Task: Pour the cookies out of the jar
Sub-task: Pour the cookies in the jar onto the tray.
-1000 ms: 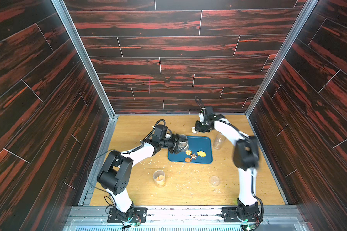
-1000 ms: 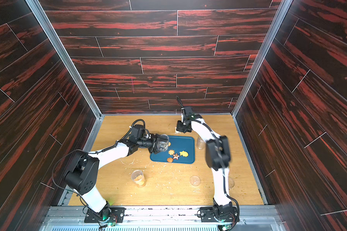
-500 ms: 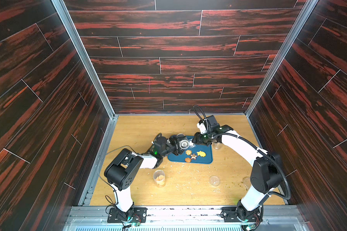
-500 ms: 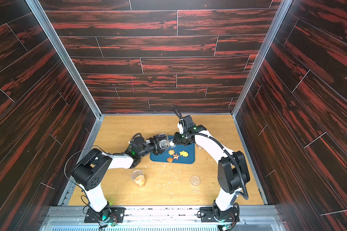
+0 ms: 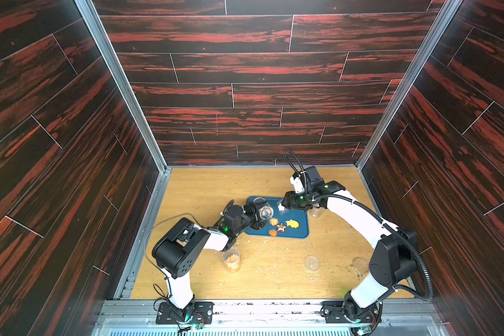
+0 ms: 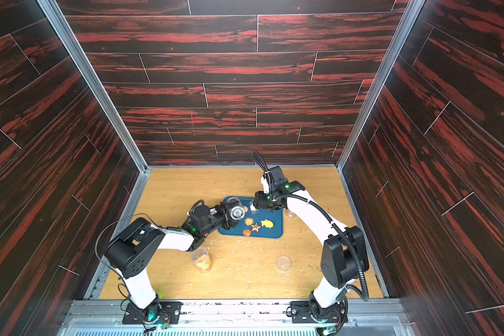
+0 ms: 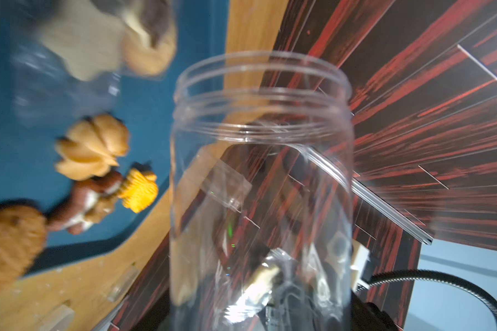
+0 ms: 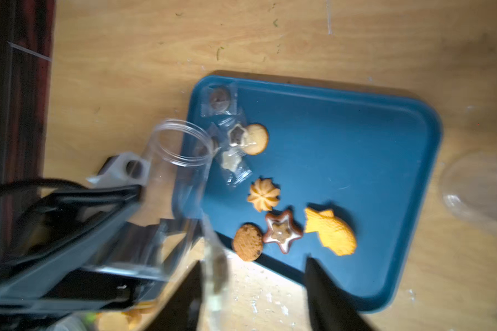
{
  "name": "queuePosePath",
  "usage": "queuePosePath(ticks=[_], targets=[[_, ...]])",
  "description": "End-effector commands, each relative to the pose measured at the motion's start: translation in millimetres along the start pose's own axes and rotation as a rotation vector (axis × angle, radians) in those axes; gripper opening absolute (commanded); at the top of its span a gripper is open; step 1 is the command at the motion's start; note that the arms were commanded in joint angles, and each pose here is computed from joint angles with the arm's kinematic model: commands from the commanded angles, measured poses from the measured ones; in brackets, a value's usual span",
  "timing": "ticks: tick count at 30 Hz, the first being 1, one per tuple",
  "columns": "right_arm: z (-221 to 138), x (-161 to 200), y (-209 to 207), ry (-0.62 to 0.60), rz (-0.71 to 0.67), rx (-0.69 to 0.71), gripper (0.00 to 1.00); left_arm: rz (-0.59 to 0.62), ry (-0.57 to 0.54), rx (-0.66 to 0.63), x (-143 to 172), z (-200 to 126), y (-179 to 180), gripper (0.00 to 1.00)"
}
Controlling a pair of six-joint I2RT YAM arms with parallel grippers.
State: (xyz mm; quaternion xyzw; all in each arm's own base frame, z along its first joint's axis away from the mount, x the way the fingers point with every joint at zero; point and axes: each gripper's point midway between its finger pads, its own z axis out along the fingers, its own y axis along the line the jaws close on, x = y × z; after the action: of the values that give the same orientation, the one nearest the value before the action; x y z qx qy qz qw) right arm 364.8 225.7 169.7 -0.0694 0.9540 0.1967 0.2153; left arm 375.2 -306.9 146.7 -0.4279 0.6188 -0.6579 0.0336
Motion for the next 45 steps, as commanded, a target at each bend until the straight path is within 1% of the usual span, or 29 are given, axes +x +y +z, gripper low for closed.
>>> queuePosePath(ticks=[1, 2, 4, 6, 11, 14, 17, 19, 25, 28, 30, 32, 35, 37, 39, 41, 43, 45], targets=[[1.3, 1.1, -10.5, 0.007, -0.023, 0.063, 0.66, -0.334, 0.025, 0.044, 10.9, -6.9, -18.3, 0.46], [5.1, 4.9, -9.4, 0.029, -0.042, 0.074, 0.67, -0.319, 0.041, 0.036, 15.5, -3.4, -22.3, 0.46], [10.0, 9.1, -3.7, 0.031, -0.072, 0.085, 0.67, -0.294, 0.072, 0.036, 25.0, 4.7, -33.0, 0.46], [12.1, 10.9, 5.0, 0.021, -0.065, 0.061, 0.67, -0.29, 0.084, 0.043, 28.8, 12.7, -37.2, 0.46], [9.5, 7.1, 24.7, -0.013, -0.006, -0.031, 0.67, -0.286, 0.096, 0.012, 32.2, 26.9, -21.4, 0.46], [4.6, 7.9, 28.3, -0.021, 0.008, -0.042, 0.68, -0.293, 0.087, -0.003, 30.0, 26.1, -10.1, 0.46], [-6.7, 4.3, 31.8, -0.059, 0.027, -0.061, 0.68, -0.3, 0.068, -0.019, 24.6, 19.4, 3.2, 0.46], [-9.6, 5.7, 33.6, -0.055, 0.039, -0.072, 0.68, -0.305, 0.06, -0.023, 22.5, 15.4, 8.7, 0.46], [-20.4, 5.3, 56.6, -0.051, 0.11, -0.219, 0.68, -0.312, 0.044, -0.026, 16.2, 12.0, 17.8, 0.46], [-21.4, 5.3, 58.5, -0.045, 0.114, -0.227, 0.68, -0.311, 0.052, -0.019, 17.0, 14.3, 14.2, 0.46], [-20.0, 6.2, 52.2, -0.042, 0.104, -0.19, 0.68, -0.311, 0.053, -0.015, 16.9, 15.0, 12.8, 0.46], [-22.1, 5.3, 45.6, -0.043, 0.081, -0.149, 0.68, -0.323, 0.05, 0.013, 17.3, 14.9, 5.1, 0.45], [-32.3, 1.1, 35.2, -0.065, 0.057, -0.1, 0.68, -0.323, 0.072, 0.098, 30.8, 15.8, -32.4, 0.45], [-37.5, 0.3, 23.6, -0.066, 0.064, -0.064, 0.68, -0.312, 0.074, 0.124, 40.8, 15.4, -54.2, 0.45], [-38.7, 2.9, 10.7, -0.062, 0.078, -0.03, 0.68, -0.321, 0.064, 0.14, 43.1, 15.3, -60.9, 0.45], [-43.6, 0.6, 9.8, -0.09, 0.072, -0.04, 0.68, -0.383, 0.037, 0.211, 40.1, 14.1, -60.6, 0.45], [-50.3, -3.0, 12.8, -0.112, 0.062, -0.054, 0.68, -0.466, 0.034, 0.322, 42.3, 12.6, -63.2, 0.43], [-52.4, -3.2, 13.6, -0.111, 0.053, -0.055, 0.68, -0.478, 0.048, 0.366, 53.8, 13.1, -76.4, 0.43]])
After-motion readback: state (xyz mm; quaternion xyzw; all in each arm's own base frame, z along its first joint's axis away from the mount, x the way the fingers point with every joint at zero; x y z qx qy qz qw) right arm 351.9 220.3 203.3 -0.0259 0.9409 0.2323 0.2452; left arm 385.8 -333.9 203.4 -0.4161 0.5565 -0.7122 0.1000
